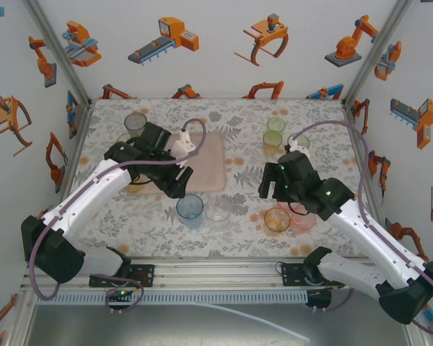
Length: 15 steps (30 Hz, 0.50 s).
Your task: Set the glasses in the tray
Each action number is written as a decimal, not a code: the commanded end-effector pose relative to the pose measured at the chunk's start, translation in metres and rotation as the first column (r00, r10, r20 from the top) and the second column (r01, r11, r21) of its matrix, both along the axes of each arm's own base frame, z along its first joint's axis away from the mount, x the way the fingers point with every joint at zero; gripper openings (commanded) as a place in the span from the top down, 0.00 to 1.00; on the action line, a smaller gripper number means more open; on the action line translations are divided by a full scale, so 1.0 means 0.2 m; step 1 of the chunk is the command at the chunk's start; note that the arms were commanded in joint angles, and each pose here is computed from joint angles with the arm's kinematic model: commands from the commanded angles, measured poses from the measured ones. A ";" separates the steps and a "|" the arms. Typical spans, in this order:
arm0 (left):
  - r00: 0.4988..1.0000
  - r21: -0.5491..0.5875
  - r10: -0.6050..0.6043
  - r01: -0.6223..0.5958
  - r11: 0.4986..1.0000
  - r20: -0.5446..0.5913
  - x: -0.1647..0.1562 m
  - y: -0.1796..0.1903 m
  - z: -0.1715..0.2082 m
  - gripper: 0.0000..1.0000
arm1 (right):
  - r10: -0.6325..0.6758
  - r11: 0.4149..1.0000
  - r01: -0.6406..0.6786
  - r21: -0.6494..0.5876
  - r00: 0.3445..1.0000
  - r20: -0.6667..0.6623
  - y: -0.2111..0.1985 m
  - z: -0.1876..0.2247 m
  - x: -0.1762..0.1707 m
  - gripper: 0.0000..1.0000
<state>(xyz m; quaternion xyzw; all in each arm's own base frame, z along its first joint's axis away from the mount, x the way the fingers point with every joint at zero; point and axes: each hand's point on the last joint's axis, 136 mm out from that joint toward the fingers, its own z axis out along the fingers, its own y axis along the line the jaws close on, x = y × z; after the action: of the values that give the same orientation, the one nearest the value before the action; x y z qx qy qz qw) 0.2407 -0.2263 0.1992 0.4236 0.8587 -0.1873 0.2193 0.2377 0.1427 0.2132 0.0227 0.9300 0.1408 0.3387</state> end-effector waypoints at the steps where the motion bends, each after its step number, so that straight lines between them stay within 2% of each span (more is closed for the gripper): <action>1: 0.999 -0.022 -0.034 0.034 0.999 0.003 -0.02 -0.03 0.00 0.42 | -0.011 1.000 0.011 0.007 1.000 0.008 -0.01 -0.01 0.00 0.25; 15: 0.998 0.031 -0.057 0.057 0.998 0.000 -0.03 -0.02 -0.11 0.45 | -0.008 1.000 0.008 0.006 1.000 0.012 0.00 -0.02 0.01 0.24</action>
<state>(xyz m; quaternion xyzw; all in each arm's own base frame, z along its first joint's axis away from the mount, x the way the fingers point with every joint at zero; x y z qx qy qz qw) 0.2335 -0.2280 0.1800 0.4385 0.8556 -0.1833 0.2049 0.2380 0.1431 0.2052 0.0221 0.9313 0.1388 0.3361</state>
